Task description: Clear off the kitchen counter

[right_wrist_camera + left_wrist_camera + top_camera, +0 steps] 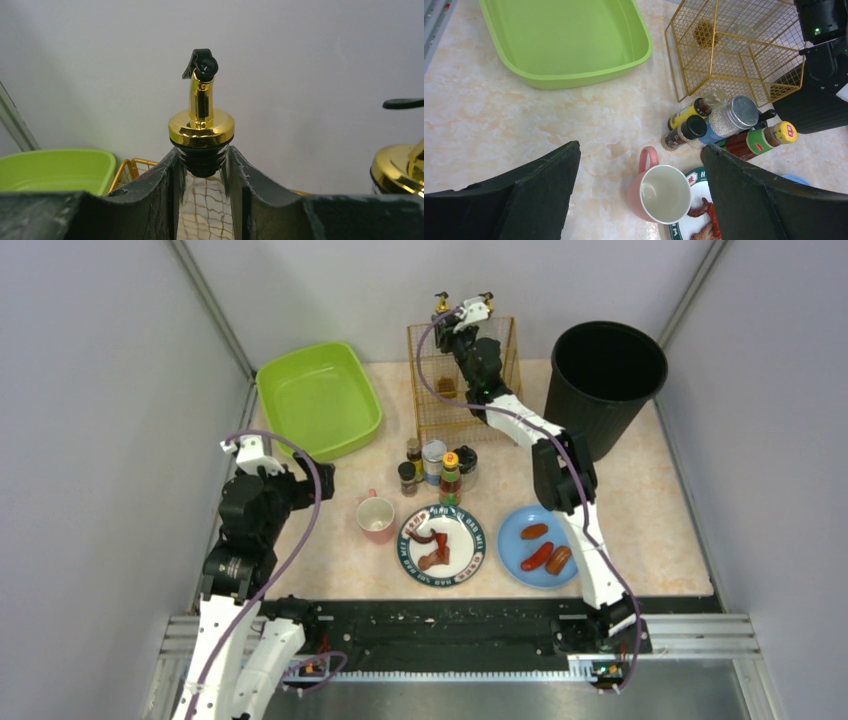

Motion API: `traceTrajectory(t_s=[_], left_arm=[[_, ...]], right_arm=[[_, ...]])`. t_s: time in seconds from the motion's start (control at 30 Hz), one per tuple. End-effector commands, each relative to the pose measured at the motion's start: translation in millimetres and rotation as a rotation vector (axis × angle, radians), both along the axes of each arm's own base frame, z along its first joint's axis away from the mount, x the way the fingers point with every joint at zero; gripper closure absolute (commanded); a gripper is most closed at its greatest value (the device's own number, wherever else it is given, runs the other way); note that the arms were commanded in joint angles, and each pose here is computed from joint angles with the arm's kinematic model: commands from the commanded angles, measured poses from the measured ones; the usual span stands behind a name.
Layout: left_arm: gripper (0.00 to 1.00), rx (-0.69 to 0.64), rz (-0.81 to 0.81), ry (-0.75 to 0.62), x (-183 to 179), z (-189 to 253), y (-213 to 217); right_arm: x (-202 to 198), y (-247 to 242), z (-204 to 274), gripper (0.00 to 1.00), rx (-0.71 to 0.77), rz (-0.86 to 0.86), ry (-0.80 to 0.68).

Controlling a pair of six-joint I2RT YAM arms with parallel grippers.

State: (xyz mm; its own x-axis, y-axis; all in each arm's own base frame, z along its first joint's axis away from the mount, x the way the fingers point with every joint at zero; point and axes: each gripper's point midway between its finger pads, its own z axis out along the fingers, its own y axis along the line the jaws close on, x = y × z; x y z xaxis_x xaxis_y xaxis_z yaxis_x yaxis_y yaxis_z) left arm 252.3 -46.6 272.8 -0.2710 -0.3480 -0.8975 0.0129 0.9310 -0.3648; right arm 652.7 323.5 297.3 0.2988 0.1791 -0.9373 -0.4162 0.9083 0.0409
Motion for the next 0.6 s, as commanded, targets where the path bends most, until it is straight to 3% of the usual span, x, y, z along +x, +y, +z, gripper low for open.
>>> traceTrajectory(t_s=[0.0,0.3,0.4,0.47,0.57], left_arm=[[0.03,-0.007,0.000,-0.045,0.9,10.5,0.2],[0.03,-0.007,0.002,-0.049,-0.1,11.3,0.7],[0.03,-0.006,0.002,-0.051,-0.2,11.6,0.7],[0.03,-0.006,0.003,-0.051,-0.4,11.7,1.0],[0.01,-0.006,0.003,-0.054,-1.0,12.2,1.1]], right_arm=[[-45.2,-15.3,122.6,1.00,0.122,0.011,-0.228],[-52.9,-13.5,105.2,0.98,0.105,0.011,-0.188],[-60.0,-14.0,109.6,0.71,0.101,0.009,-0.192],[-66.9,-14.6,117.5,0.47,0.096,0.007,-0.195],[-80.2,-20.1,135.0,0.29,0.085,-0.005,-0.209]])
